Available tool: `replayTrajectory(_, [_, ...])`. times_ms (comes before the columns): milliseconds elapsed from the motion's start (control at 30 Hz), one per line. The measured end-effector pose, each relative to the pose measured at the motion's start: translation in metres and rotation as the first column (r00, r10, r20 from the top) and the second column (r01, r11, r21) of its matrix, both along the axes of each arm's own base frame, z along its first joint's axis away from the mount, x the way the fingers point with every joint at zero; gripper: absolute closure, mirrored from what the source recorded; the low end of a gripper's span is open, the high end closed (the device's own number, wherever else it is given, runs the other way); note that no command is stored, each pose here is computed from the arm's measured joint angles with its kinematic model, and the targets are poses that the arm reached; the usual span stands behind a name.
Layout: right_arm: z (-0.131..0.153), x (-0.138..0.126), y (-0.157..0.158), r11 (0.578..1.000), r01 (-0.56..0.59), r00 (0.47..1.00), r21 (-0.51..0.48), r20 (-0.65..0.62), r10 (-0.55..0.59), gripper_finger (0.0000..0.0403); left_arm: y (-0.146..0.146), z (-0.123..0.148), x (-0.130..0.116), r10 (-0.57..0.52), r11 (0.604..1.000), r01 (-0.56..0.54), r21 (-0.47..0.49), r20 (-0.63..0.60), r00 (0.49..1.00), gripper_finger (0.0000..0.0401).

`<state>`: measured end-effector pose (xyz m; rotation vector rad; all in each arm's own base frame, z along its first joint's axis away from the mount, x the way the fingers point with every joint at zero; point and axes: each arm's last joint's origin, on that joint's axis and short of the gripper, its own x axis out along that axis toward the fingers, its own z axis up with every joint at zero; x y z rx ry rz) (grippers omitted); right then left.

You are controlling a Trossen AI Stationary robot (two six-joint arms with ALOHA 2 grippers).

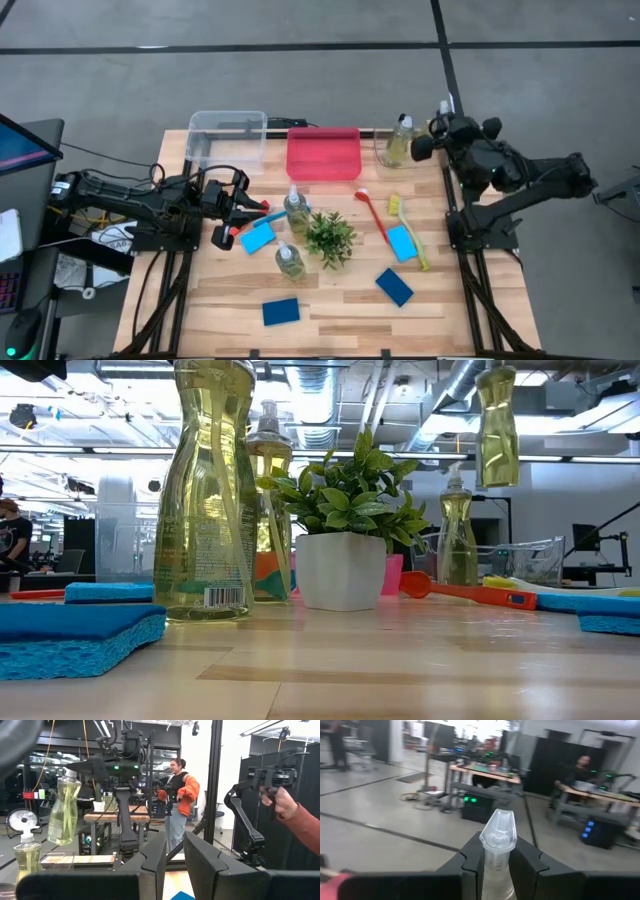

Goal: Pick & Place Kitchen Sink Supplies
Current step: Put the green dishwashing liquid dispenser into the right transparent bin

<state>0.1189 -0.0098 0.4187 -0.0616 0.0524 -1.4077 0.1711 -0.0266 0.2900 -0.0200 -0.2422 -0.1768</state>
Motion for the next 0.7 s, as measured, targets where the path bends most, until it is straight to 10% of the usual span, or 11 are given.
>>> replayTrajectory(700, [-0.043, -0.025, -0.059, 0.956, 0.222, 0.974, 0.192, 0.004, -0.227, 0.0344, 0.000, 0.000, 0.000, -0.012, 0.999, 0.012, -0.047, -0.005, 1.000, 0.0333])
